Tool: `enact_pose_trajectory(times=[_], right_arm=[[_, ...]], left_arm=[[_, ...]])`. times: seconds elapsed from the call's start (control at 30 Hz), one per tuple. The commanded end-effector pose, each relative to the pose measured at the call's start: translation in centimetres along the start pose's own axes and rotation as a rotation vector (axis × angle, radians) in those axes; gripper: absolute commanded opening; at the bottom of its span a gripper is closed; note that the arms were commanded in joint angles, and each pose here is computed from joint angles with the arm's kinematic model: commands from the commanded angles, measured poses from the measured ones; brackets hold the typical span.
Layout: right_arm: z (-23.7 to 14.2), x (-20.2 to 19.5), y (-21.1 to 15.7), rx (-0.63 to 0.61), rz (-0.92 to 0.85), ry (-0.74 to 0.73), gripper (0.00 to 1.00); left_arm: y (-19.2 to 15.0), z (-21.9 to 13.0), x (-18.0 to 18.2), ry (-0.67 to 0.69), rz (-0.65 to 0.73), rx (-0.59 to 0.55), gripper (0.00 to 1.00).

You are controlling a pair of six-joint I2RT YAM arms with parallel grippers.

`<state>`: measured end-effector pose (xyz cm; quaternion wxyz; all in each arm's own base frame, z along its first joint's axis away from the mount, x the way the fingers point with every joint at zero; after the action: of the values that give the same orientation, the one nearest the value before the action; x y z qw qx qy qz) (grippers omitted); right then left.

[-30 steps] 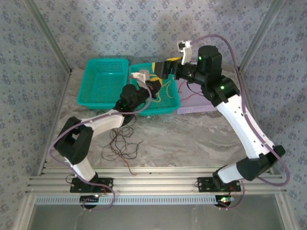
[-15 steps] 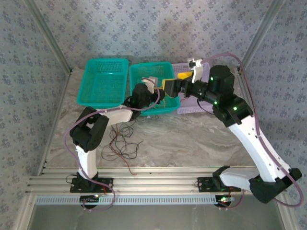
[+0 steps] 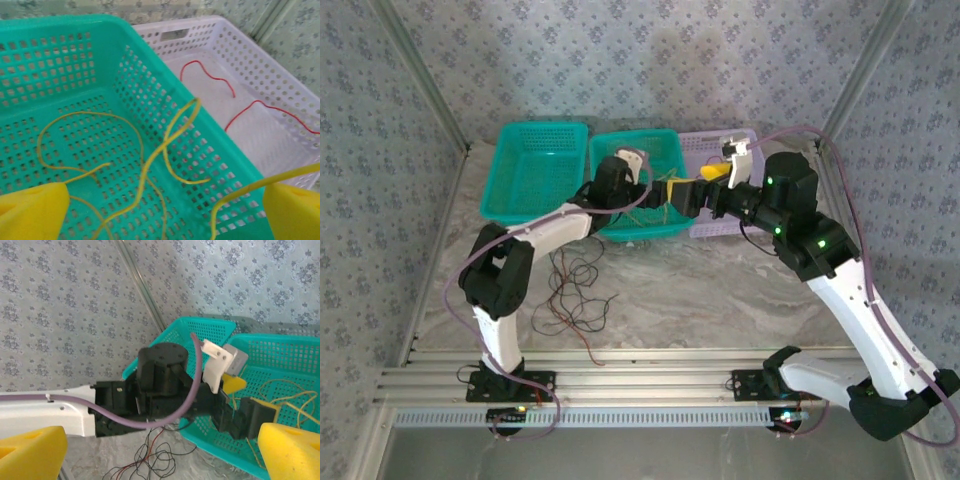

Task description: Untangle the cables

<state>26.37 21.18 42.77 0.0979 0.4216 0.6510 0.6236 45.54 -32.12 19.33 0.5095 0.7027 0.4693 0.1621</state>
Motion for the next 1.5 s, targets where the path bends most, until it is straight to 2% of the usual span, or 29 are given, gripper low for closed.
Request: enact_pose_trajectory(times=[0.0, 0.23, 0.4, 0.57, 0.67, 0.8, 0.93, 1.07, 1.2, 1.47], right_arm=[[-0.4, -0.3, -0.4, 0.008, 0.000, -0.021, 1.00], [-0.2, -0.9, -1.2, 0.040, 0.023, -0.043, 1.00], [0.4, -1.3, -2.2, 0.081, 0.038, -0.050, 1.00], [0.8, -2.0, -4.3, 0.135, 0.050, -0.061, 1.00], [1.7, -2.0, -7.1, 0.206, 0.059, -0.042, 1.00], [4.3, -2.0, -13.5, 0.353, 0.069, -0.032, 1.00], [7.2, -0.9, -19.2, 0.467, 0.047, -0.010, 1.00], [10.7, 0.4, -24.7, 0.587, 0.072, 0.041, 0.99], [14.0, 1.9, -28.1, 0.650, 0.080, 0.078, 0.95], [19.2, 2.4, -33.1, 0.742, 0.141, 0.082, 0.85]], left_arm=[[2.5, -2.3, 1.9, 0.077, 0.004, 0.017, 1.00], [3.7, -4.1, 5.1, 0.142, -0.059, 0.062, 1.00], [5.0, -6.0, 5.0, 0.157, -0.066, 0.056, 1.00], [6.2, -10.1, 4.4, 0.180, -0.150, 0.027, 1.00], [5.6, -13.2, 4.3, 0.206, -0.230, 0.022, 1.00], [3.0, -17.8, 5.1, 0.297, -0.335, 0.058, 1.00], [-0.3, -21.5, 5.8, 0.368, -0.375, 0.102, 1.00], [-5.5, -23.7, 6.5, 0.422, -0.424, 0.194, 1.00], [-10.3, -25.1, 7.0, 0.461, -0.478, 0.275, 1.00], [-16.7, -27.4, 7.0, 0.553, -0.567, 0.380, 1.00]])
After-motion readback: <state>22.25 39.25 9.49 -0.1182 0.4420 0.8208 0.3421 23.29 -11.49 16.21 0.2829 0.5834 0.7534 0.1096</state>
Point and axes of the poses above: each hand's point on the last joint's axis, 136 mm out from that joint toward the fingers, its own z axis out along the fingers, its own x axis along the line the jaws close on, y = z × x, the point moved 1 cm from there along -z, back along the fingers, and after that the axes turned 2 degrees about z, right-handed, at the moved point
